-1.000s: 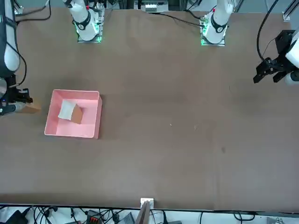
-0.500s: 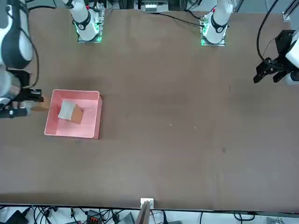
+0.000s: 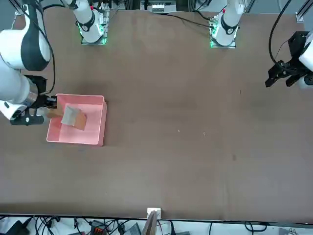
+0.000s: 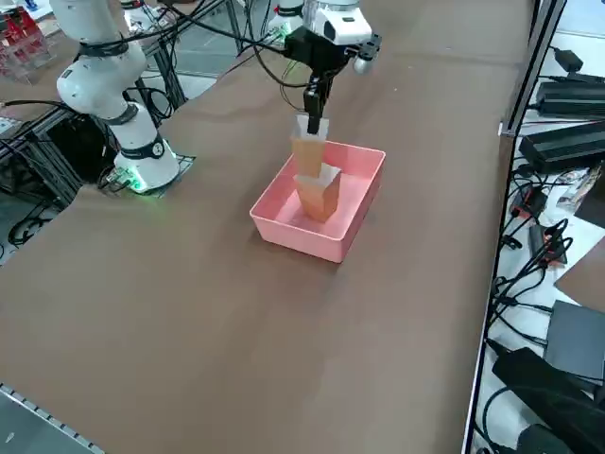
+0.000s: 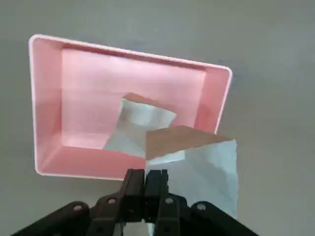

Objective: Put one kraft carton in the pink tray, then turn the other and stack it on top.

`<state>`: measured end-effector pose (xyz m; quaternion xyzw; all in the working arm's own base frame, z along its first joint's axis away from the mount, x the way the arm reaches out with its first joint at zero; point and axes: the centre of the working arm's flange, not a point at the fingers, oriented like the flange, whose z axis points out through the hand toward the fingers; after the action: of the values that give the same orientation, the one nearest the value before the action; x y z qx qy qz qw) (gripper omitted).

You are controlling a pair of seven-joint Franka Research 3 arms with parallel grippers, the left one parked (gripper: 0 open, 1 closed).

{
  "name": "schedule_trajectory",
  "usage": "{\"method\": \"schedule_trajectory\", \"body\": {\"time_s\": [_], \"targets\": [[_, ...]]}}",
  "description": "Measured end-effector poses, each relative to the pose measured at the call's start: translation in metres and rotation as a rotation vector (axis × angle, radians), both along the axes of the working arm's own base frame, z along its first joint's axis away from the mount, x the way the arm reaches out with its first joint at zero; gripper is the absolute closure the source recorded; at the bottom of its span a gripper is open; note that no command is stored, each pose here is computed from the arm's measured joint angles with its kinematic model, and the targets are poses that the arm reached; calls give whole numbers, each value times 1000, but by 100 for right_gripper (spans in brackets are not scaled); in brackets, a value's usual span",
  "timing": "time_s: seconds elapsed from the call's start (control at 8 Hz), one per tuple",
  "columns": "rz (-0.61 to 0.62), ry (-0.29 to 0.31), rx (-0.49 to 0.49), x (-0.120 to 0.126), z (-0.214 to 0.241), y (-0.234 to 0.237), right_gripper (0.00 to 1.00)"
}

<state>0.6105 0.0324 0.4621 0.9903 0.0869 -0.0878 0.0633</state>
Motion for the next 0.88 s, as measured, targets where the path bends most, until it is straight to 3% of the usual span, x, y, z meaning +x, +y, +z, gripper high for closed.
{"method": "schedule_trajectory", "body": {"time_s": [0.5,0.88], "targets": [[554,69,81,-3,5,28,99],[844,59,106,-8,5,24,99]]}}
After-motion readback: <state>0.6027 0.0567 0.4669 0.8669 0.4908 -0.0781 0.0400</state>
